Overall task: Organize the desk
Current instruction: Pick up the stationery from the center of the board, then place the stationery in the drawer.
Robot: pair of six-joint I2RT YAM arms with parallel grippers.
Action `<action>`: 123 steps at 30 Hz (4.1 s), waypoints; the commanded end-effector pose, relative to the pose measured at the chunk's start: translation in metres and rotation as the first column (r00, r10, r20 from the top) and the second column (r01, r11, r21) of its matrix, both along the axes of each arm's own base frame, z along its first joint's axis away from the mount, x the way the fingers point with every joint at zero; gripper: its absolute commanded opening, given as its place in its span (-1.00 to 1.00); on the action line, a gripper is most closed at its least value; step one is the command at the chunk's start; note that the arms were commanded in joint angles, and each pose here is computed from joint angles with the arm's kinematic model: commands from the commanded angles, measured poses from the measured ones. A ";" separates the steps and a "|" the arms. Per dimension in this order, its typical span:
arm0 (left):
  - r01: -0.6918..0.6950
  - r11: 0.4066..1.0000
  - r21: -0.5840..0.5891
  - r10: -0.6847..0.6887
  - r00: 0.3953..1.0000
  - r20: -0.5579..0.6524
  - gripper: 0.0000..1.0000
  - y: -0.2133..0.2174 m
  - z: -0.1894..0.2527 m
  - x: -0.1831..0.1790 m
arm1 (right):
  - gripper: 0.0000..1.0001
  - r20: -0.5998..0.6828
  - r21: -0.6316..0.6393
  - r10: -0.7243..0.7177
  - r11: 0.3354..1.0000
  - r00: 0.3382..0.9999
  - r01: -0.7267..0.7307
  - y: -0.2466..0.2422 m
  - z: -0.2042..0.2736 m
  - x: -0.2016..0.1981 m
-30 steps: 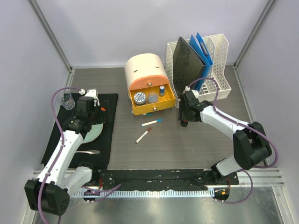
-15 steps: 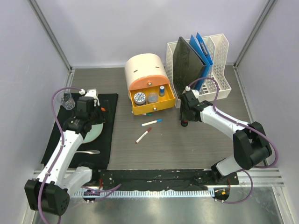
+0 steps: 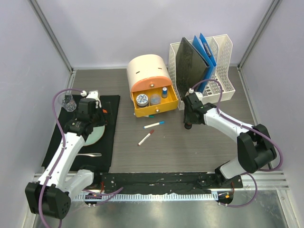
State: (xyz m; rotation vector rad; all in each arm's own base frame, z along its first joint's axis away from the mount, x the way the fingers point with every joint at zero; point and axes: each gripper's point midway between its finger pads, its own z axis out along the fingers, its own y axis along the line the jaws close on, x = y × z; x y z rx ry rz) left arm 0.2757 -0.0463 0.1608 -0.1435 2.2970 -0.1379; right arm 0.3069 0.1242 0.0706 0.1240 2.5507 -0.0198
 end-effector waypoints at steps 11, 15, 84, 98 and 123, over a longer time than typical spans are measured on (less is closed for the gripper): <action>-0.001 1.000 -0.010 0.001 0.999 0.040 0.99 -0.001 0.016 0.007 | -0.99 0.056 0.060 0.038 0.997 0.998 -0.041 0.006 0.028 -0.002; -0.001 1.000 -0.013 0.002 0.999 0.038 0.99 -0.001 0.015 0.007 | -0.98 0.070 0.086 0.061 0.994 0.996 -0.067 0.010 0.035 -0.004; 0.001 1.000 -0.010 -0.001 0.999 0.041 0.99 -0.001 0.017 0.007 | -0.99 0.371 0.054 0.222 0.964 0.902 -0.259 0.092 0.220 0.065; 0.005 1.000 -0.013 -0.004 0.999 0.039 0.99 -0.002 0.017 0.007 | -0.99 0.345 0.017 0.240 0.965 0.907 -0.262 0.106 0.201 0.079; 0.006 1.000 -0.012 -0.005 0.999 0.039 0.99 -0.002 0.017 0.007 | -0.93 0.246 -0.029 0.273 0.961 0.930 -0.275 0.122 0.153 0.096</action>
